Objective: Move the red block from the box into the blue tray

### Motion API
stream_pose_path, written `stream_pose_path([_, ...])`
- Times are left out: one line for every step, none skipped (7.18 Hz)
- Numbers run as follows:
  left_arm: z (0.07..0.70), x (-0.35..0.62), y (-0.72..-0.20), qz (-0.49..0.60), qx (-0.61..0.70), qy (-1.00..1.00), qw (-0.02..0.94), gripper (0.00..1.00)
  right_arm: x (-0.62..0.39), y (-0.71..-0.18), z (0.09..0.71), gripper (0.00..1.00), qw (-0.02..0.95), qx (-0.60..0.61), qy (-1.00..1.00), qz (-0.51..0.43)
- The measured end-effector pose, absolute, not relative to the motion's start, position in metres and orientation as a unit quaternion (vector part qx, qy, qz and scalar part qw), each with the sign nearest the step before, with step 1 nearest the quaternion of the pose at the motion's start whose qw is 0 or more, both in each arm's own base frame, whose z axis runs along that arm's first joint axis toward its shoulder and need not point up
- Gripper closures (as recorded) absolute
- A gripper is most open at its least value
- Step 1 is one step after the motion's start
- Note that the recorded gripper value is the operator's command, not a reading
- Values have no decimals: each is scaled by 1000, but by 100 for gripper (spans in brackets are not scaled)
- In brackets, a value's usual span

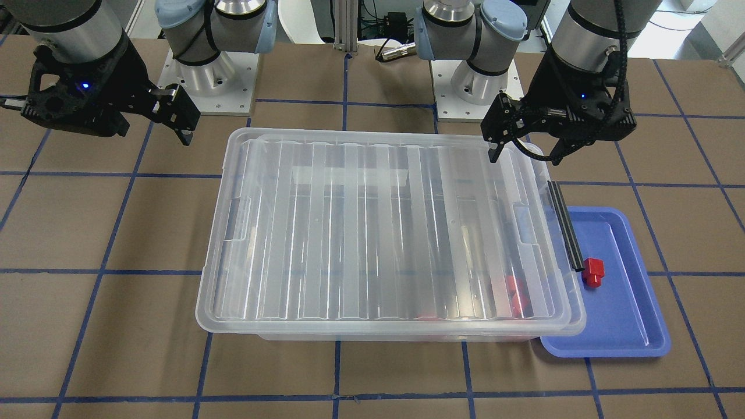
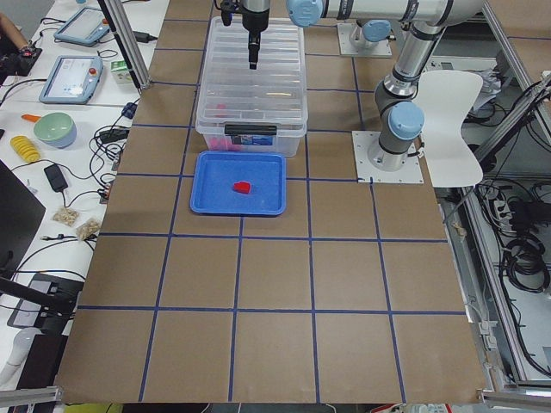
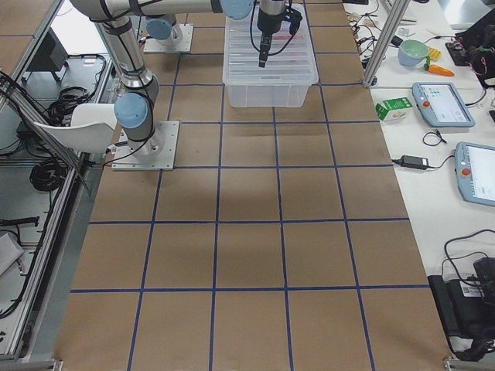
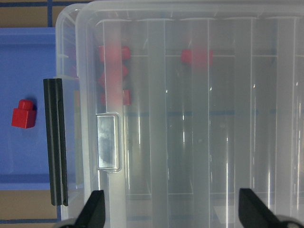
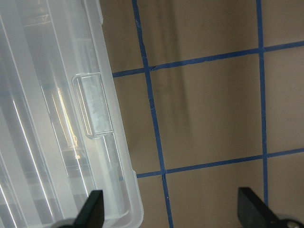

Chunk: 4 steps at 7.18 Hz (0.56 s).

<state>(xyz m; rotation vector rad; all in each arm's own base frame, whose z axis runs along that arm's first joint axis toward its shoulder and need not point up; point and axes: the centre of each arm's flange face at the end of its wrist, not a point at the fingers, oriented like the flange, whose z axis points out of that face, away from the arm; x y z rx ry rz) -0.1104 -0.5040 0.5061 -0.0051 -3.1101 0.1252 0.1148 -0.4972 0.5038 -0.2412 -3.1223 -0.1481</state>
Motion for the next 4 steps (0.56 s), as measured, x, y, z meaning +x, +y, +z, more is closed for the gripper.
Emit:
stream_pose_path([507, -110, -504, 41, -2, -999, 14, 0, 114, -496, 502, 0, 5, -78, -996, -49])
stream_pose_path([508, -110, -504, 42, -2, -999, 13, 0, 114, -497, 502, 0, 6, -78, -996, -49])
stream_pose_path([509, -110, -502, 42, -3, -999, 11, 0, 114, -497, 501, 0, 7, -77, -996, -49])
stream_pose_path([507, -111, -500, 39, -4, -999, 10, 0, 114, -497, 500, 0, 7, -76, -996, -51])
